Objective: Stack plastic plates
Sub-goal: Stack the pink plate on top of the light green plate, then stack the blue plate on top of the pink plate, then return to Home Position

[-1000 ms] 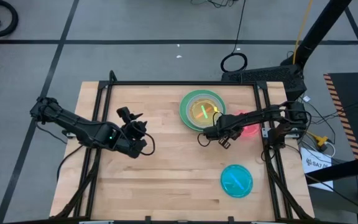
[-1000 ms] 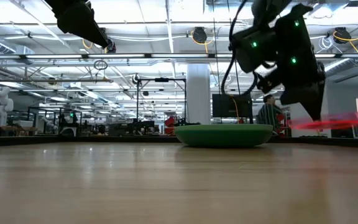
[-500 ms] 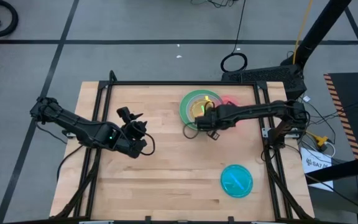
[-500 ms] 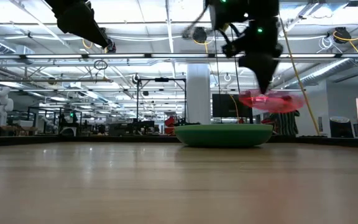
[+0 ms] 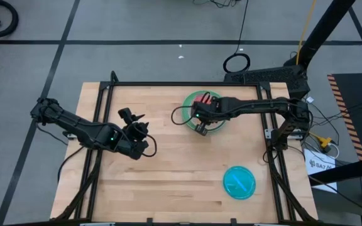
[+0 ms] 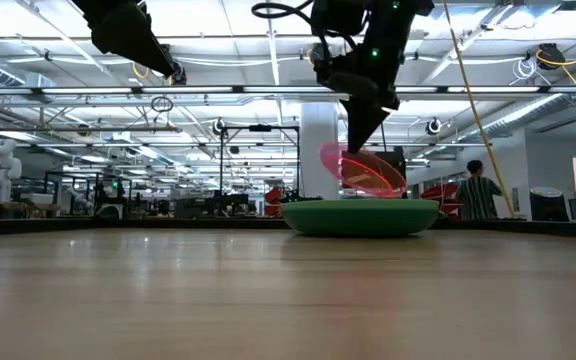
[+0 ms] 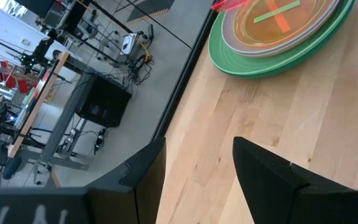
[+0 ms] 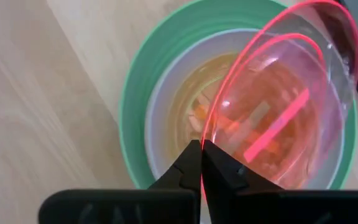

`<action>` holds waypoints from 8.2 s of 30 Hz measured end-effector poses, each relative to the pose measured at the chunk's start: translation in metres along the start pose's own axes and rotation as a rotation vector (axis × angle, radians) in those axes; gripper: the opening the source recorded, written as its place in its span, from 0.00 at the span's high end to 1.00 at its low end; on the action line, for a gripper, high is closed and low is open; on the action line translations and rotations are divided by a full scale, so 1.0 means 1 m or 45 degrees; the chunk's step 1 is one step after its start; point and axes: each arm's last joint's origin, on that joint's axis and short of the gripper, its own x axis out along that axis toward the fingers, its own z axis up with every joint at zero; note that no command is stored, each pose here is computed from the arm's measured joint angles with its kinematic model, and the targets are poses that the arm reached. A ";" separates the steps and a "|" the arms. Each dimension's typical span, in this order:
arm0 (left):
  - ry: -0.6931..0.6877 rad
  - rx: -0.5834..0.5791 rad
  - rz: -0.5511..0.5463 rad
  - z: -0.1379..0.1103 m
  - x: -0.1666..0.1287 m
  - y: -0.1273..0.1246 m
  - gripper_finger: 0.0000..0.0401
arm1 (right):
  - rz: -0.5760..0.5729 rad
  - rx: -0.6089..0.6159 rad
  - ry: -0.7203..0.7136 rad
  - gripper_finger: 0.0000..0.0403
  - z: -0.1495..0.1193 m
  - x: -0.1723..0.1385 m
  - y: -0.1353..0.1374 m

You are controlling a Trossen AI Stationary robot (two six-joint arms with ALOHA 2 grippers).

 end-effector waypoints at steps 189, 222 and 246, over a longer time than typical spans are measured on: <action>-0.910 -0.623 -0.671 -0.146 -0.005 0.055 0.52 | 0.422 -0.297 -1.321 0.67 -0.233 -0.001 -0.065; -0.879 -0.788 -0.853 -0.170 0.030 0.006 0.52 | 0.639 -0.242 -1.477 0.67 -0.240 -0.001 -0.062; -0.880 -0.788 -0.852 -0.170 0.030 0.006 0.52 | 0.640 -0.241 -1.476 0.67 -0.240 0.000 -0.062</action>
